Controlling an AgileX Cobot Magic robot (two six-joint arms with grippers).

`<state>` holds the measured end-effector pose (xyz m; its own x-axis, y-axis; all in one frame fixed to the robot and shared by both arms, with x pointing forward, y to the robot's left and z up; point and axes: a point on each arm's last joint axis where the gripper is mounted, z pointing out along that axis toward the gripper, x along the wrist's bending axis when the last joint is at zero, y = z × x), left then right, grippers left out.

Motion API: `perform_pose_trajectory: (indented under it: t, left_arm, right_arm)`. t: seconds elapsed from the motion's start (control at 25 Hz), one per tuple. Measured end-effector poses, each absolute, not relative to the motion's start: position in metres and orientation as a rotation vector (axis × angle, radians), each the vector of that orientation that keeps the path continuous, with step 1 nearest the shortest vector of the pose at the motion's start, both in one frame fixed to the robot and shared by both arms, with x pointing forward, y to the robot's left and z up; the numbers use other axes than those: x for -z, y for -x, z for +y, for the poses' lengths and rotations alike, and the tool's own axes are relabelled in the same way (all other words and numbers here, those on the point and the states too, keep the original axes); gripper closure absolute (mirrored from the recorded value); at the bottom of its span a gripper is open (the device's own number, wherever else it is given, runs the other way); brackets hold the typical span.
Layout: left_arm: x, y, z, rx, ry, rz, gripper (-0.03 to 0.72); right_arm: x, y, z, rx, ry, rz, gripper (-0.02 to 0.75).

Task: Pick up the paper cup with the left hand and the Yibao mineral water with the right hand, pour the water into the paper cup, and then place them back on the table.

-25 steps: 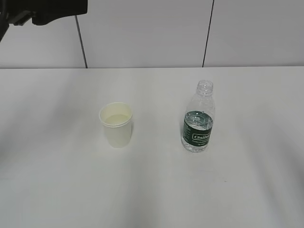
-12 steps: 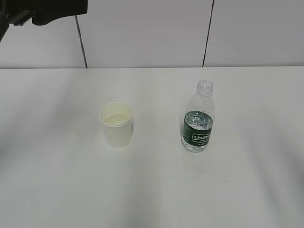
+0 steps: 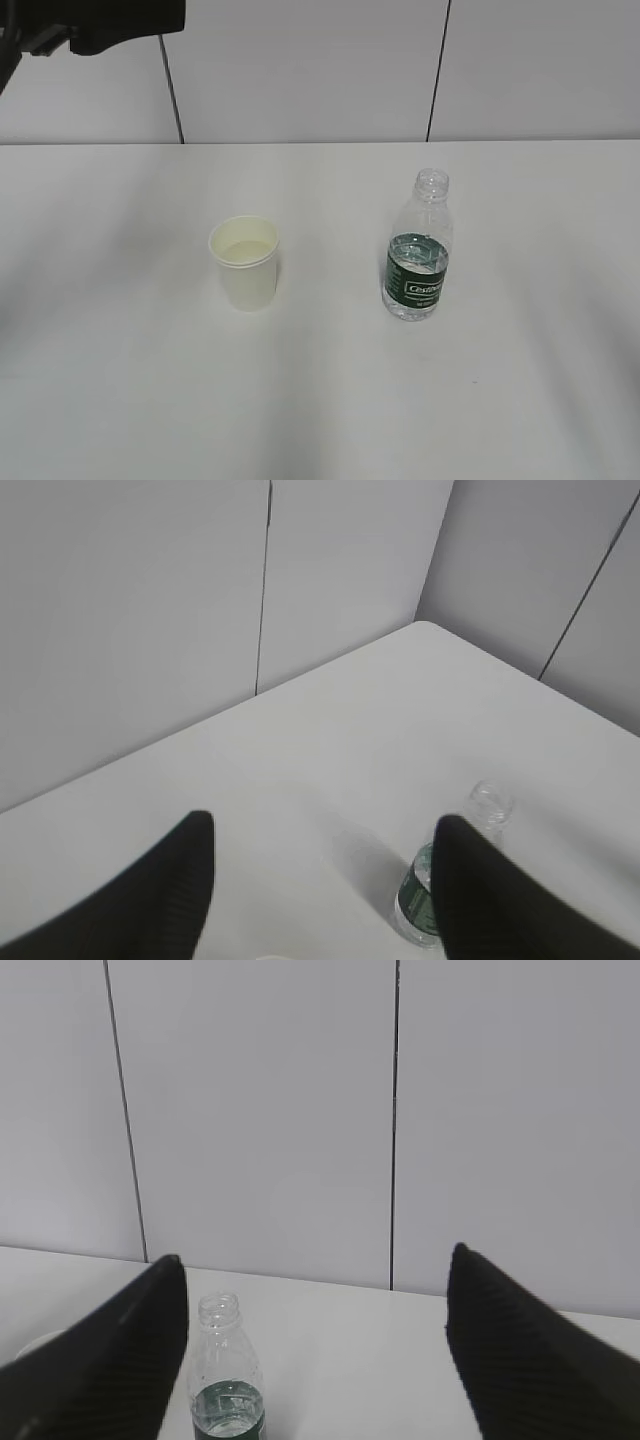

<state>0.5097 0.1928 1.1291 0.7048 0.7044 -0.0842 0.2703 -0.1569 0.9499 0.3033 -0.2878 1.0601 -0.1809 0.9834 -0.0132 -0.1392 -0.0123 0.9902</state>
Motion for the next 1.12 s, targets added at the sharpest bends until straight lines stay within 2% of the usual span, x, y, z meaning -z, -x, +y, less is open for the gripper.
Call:
perform_pose_trajectory:
  t: [0.24,0.6,0.84,1.0,1.12]
  left_arm:
    - [-1.116,-0.521,0.19,-0.412,-1.741,0.823,0.223]
    - [-1.14,-0.529,0.192,-0.404,-1.393,0.875,0.223]
    - [-1.151,-0.54,0.207,-0.456,-1.126,1.022,0.226]
    - [-1.148,-0.546,0.219,-0.525,-1.051,1.151,0.231]
    - [-1.14,-0.549,0.227,-0.618,-1.086,1.256,0.231]
  right_arm:
    - [-1.06,-0.303,-0.288,-1.404,-1.012,1.234,0.146]
    - [-1.06,-0.303,-0.288,-1.404,-1.012,1.234,0.146]
    - [-1.06,-0.303,-0.288,-1.404,-1.012,1.234,0.146]
    - [-1.06,-0.303,-0.288,-1.404,-1.012,1.234,0.146]
    - [-1.06,-0.303,-0.288,-1.404,-1.012,1.234,0.146]
